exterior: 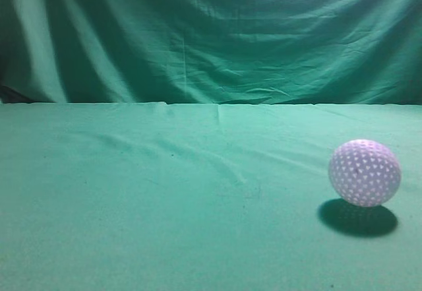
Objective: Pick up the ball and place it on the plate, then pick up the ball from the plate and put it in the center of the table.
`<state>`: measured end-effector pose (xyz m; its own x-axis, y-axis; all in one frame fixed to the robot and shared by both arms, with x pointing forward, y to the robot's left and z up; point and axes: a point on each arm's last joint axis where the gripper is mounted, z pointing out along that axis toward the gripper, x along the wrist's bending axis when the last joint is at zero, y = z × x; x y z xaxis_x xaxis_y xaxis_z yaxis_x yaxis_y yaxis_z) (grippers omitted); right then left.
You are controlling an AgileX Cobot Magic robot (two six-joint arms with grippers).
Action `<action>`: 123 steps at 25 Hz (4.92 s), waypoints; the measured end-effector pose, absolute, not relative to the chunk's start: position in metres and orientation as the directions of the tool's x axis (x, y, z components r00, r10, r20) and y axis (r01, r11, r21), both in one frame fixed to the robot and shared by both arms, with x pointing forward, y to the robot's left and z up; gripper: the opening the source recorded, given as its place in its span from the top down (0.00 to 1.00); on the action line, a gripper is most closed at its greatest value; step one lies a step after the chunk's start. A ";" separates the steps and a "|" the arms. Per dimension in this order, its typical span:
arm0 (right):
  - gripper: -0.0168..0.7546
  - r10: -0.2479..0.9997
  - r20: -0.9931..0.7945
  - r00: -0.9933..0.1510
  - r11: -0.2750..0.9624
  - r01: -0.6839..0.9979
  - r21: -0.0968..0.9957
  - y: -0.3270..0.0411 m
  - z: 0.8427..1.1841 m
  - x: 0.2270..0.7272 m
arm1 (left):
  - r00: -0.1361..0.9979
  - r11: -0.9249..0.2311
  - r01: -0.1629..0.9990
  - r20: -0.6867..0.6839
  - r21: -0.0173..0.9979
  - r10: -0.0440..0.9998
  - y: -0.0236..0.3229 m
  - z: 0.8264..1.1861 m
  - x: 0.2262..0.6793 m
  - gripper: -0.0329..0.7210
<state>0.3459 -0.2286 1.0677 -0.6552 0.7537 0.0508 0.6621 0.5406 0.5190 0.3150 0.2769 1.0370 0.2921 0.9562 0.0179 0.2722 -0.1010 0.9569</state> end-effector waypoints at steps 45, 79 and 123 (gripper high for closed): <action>0.56 0.581 0.051 -0.813 0.798 0.581 0.161 -0.117 0.943 0.430 | 0.291 -0.102 0.270 0.020 0.957 0.956 0.277 1.037 0.315 0.96; 0.56 0.554 -0.015 -0.832 0.737 0.482 0.474 0.047 0.957 0.580 | 0.288 -0.094 0.187 0.037 0.978 0.957 0.278 1.043 0.303 0.96; 0.98 0.657 0.011 -0.754 0.563 0.500 0.658 -0.121 1.189 0.412 | 0.281 -0.142 0.182 0.086 0.973 0.956 0.280 1.043 0.303 0.96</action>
<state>0.4116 -0.1205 1.1889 -0.7538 0.6571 0.0111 0.5005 0.5630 0.6577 0.3034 0.2799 1.0428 0.2810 0.9558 0.0864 0.1824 -0.1415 0.9730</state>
